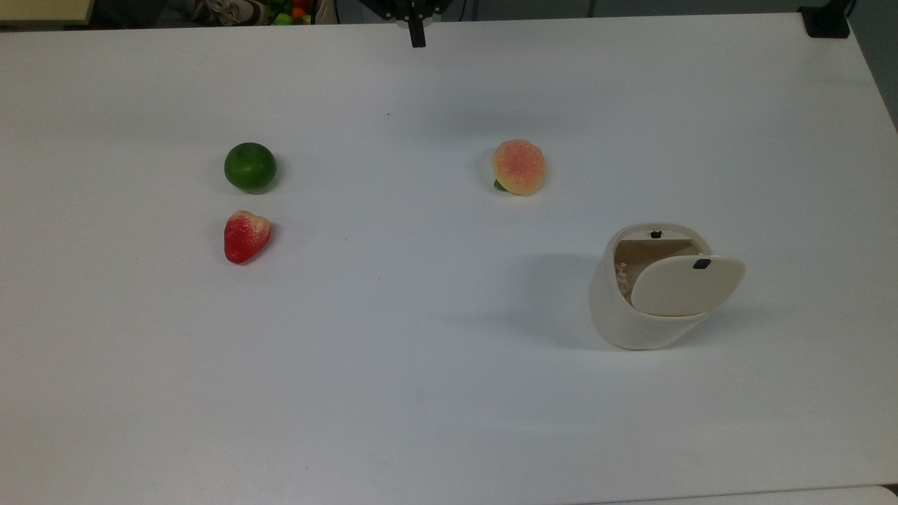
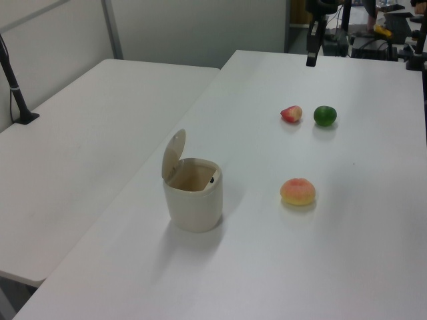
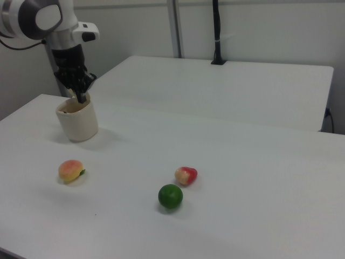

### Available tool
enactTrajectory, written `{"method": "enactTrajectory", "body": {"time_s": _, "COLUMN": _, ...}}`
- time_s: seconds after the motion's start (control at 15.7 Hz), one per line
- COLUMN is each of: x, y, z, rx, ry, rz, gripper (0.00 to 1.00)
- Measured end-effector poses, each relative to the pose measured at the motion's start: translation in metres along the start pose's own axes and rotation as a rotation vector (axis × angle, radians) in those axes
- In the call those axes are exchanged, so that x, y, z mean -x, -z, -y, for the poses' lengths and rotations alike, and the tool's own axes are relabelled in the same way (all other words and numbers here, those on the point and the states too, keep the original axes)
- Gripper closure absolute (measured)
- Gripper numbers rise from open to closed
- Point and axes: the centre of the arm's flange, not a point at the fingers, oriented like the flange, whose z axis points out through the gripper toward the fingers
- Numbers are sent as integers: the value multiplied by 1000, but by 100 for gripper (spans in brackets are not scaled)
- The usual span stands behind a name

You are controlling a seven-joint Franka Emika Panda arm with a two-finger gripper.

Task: Close garbage bin
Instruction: 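Move the gripper over the open lid of the cream bin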

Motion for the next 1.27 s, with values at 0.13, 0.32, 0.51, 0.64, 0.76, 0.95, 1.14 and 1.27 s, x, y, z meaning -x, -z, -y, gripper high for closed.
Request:
{"method": "enactTrajectory", "body": {"time_s": 0.13, "x": -2, "y": 9, "z": 6, "rx": -7, "ry": 9, "rz": -19, "gripper": 99}}
{"method": "enactTrajectory", "body": {"time_s": 0.32, "x": -7, "y": 20, "z": 25, "rx": -27, "ry": 38, "rz": -45, "gripper": 99}}
{"method": "enactTrajectory", "body": {"time_s": 0.51, "x": -21, "y": 21, "z": 54, "rx": -35, "ry": 62, "rz": -88, "gripper": 99}}
{"method": "enactTrajectory", "body": {"time_s": 0.64, "x": -35, "y": 19, "z": 74, "rx": -46, "ry": 58, "rz": -152, "gripper": 99}}
{"method": "enactTrajectory", "body": {"time_s": 0.76, "x": -48, "y": 13, "z": 91, "rx": -59, "ry": 55, "rz": -216, "gripper": 99}}
{"method": "enactTrajectory", "body": {"time_s": 0.95, "x": -63, "y": 1, "z": 116, "rx": -79, "ry": 49, "rz": -279, "gripper": 99}}
{"method": "enactTrajectory", "body": {"time_s": 1.14, "x": -79, "y": -8, "z": 143, "rx": -106, "ry": 37, "rz": -344, "gripper": 99}}
{"method": "enactTrajectory", "body": {"time_s": 1.27, "x": -90, "y": -17, "z": 158, "rx": -125, "ry": 28, "rz": -392, "gripper": 99}}
